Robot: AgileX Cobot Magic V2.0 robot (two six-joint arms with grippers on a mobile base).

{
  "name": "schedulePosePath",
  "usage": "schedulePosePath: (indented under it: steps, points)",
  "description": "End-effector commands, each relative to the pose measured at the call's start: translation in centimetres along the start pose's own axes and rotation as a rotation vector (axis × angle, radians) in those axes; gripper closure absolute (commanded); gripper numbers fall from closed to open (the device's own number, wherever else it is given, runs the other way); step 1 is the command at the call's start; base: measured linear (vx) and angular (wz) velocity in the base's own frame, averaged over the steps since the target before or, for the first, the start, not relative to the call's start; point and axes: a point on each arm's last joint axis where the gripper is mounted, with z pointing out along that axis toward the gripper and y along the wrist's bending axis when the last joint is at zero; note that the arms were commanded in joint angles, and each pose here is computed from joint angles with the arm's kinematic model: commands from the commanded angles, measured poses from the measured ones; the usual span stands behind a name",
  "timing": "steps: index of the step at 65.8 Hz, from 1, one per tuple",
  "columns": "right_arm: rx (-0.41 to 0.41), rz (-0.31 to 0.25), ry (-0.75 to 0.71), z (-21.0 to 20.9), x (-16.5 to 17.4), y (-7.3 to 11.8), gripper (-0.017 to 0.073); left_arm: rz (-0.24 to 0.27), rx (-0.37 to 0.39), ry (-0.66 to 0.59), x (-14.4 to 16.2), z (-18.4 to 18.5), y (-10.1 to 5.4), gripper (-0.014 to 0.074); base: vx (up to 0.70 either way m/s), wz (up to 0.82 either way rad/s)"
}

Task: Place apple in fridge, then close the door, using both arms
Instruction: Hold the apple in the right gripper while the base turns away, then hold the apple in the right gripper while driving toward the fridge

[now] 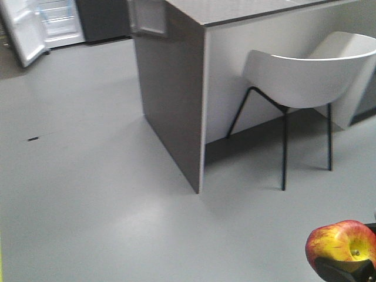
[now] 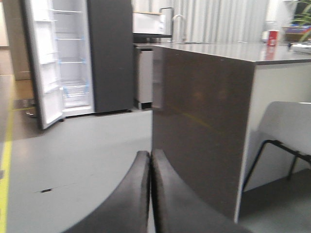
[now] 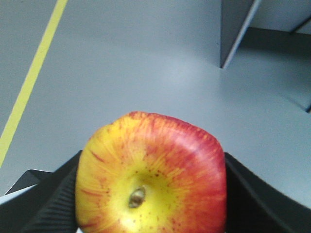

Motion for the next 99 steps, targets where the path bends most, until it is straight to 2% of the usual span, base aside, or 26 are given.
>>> schedulePosePath:
  steps: [1, 44, 99]
  points:
    - [0.012, -0.001, -0.084, -0.63, -1.11, -0.10, 0.0202, -0.012, 0.002, -0.060, 0.25, -0.02, 0.07, 0.0599, 0.00, 0.51]
    - [0.012, -0.001, -0.083, -0.63, -1.10, -0.10, 0.0202, -0.012, 0.002, -0.060, 0.25, -0.02, 0.07, 0.0599, 0.01, 0.41]
    - [0.012, -0.001, -0.083, -0.63, -1.10, -0.10, 0.0202, -0.012, 0.002, -0.060, 0.25, -0.02, 0.07, 0.0599, 0.04, 0.26]
